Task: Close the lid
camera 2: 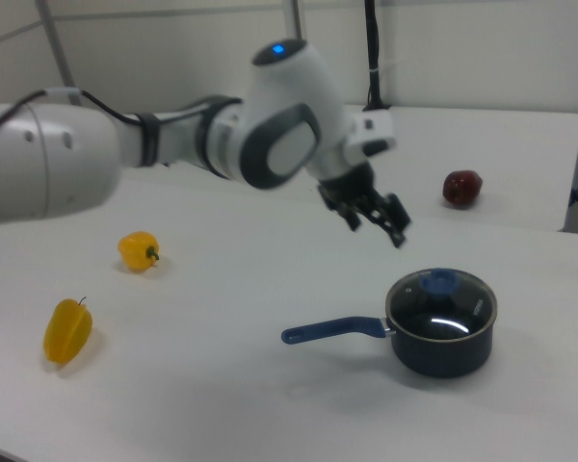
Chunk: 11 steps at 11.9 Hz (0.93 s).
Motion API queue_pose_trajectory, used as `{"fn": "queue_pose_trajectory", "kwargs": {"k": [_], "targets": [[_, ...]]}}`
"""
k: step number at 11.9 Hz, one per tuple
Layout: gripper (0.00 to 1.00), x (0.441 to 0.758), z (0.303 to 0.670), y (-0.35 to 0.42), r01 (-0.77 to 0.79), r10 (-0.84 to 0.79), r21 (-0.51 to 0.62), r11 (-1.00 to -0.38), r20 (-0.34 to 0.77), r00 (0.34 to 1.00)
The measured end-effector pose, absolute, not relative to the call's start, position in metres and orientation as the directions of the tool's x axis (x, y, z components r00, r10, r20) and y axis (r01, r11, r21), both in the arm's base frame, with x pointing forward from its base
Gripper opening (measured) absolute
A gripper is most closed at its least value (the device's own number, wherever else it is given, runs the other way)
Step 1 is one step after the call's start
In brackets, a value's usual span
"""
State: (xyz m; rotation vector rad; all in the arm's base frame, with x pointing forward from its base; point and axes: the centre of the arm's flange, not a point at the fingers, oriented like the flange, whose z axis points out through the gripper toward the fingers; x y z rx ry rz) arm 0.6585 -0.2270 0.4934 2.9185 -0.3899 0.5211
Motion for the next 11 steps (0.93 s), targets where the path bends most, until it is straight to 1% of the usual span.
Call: {"fn": "queue_pose_trajectory", "kwargs": {"k": [1, 4, 5, 7, 9, 11], "targets": [[1.0, 0.659, 0.502, -0.206, -0.25, -0.202, 0.108, -0.962, 0.335, 0.92], [1.0, 0.654, 0.538, -0.101, -0.107, -0.078, 0.111, -0.988, 0.241, 0.967], [1.0, 0.646, 0.55, -0.067, -0.063, -0.04, 0.109, -0.992, 0.204, 0.978], [1.0, 0.625, 0.571, -0.018, -0.053, -0.04, 0.1, -0.994, 0.132, 0.99], [1.0, 0.602, 0.587, 0.005, -0.061, -0.055, 0.101, -0.993, 0.058, 0.997], [1.0, 0.592, 0.592, 0.008, -0.058, -0.055, 0.104, -0.993, 0.023, 0.998]]}}
